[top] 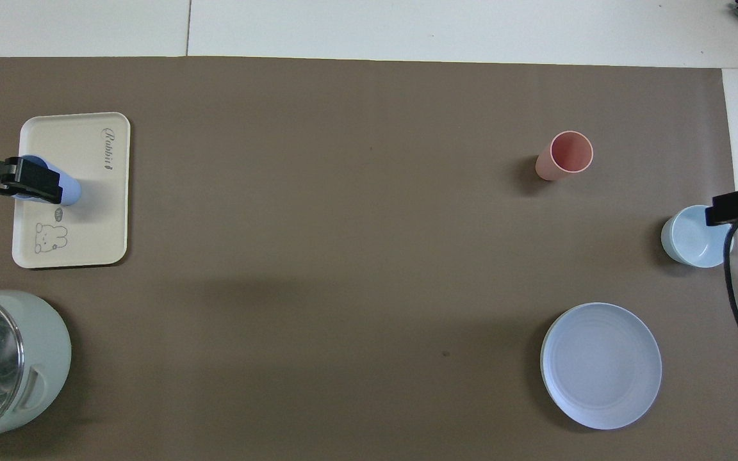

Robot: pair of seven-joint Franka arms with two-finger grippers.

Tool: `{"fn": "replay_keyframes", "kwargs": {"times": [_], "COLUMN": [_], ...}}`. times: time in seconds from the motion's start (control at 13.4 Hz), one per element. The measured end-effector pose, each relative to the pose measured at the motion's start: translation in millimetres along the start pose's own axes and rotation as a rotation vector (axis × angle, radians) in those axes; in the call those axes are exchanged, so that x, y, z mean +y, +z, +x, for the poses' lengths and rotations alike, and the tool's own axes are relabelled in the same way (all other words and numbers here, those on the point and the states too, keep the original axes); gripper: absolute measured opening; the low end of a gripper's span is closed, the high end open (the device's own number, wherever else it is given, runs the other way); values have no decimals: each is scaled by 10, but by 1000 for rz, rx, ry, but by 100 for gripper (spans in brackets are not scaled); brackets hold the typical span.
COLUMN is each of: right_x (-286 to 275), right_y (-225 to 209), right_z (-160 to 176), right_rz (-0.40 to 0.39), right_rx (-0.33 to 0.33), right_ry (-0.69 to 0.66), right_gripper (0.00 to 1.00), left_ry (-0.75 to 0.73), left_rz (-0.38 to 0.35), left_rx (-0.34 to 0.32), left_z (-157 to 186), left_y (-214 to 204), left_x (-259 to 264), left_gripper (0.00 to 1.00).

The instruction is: Place cup on tray

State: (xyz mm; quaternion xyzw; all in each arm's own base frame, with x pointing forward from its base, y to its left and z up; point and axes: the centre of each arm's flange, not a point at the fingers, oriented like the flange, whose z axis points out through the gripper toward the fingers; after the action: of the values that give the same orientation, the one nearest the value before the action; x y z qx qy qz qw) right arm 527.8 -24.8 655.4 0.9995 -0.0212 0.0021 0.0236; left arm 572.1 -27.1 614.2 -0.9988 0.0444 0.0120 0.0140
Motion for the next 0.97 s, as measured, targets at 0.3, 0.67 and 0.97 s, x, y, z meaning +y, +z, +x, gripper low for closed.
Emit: {"fn": "replay_keyframes", "kwargs": {"times": [0.3,0.67,0.97], "right_x": [-68,-211,-198], "right_y": [71,101,108], "right_z": [-3,-5,-8], "right_rz": [24,22,22], "right_rx": [-37,-44,-48], "right_ry": [0,-13,-9], "right_gripper": [100,100,100], "left_ry": [5,5,11], "left_rz": [-1,-2,-2], "left_rx": [4,5,7], "left_z": [-8,-10,-16], "left_y": [-21,-24,-36], "left_x": [31,34,39], "left_gripper": [100,100,100]}}
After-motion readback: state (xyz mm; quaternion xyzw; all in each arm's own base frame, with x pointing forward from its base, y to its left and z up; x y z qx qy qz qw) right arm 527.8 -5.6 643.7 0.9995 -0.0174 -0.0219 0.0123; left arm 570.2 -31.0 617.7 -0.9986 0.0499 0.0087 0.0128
